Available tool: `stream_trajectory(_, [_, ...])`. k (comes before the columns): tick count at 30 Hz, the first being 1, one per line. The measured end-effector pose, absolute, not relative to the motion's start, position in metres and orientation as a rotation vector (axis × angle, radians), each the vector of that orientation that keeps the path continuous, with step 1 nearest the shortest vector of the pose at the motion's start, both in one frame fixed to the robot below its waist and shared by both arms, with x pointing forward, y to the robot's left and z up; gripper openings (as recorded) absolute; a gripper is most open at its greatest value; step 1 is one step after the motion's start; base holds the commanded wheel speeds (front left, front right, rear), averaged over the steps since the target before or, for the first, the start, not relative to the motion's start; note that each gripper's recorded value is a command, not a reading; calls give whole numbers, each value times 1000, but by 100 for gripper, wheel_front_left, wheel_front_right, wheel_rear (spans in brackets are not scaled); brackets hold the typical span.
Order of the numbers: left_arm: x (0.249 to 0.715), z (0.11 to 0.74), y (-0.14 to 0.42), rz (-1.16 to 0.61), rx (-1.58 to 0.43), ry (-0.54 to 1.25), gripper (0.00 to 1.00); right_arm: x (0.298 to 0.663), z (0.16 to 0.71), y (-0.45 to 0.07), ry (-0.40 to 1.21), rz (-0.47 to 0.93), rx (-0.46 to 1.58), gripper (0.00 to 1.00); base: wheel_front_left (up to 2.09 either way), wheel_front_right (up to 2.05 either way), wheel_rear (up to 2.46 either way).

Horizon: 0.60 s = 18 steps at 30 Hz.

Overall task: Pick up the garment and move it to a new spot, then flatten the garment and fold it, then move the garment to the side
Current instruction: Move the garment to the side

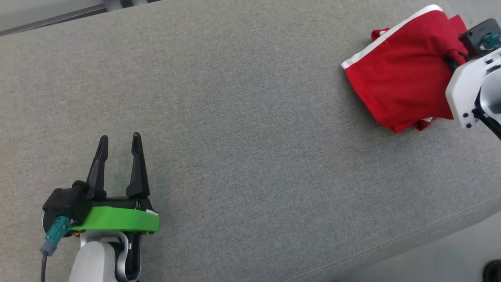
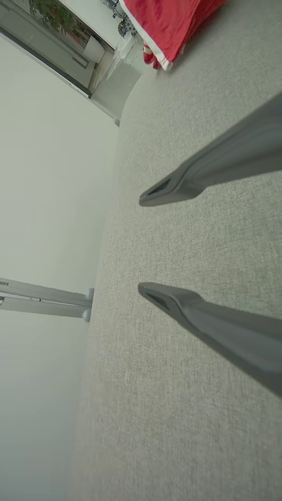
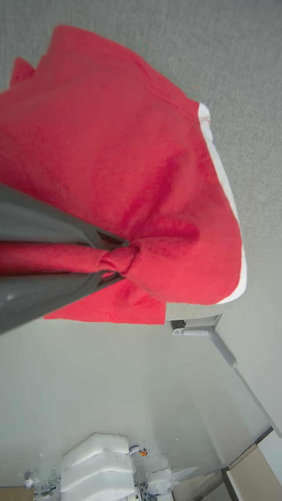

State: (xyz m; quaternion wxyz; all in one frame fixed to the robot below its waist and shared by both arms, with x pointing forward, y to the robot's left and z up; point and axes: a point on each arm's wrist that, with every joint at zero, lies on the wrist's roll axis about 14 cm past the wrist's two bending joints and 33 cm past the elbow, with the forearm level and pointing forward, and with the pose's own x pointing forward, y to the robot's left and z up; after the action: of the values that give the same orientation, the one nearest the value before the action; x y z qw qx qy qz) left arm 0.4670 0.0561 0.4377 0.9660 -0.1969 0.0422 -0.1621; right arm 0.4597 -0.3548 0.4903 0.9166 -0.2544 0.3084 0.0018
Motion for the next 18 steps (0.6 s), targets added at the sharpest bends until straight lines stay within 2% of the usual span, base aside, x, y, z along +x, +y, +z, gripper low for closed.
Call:
stream_trajectory(8, [473,418,39,-376,-384,120,100,455,474,-408,669,-102,-640,0,0,0,0])
stream_trajectory(18, [474,407,76,-297,-342,129,100,470,458,-450,705,-169,-827,0,0,0,0])
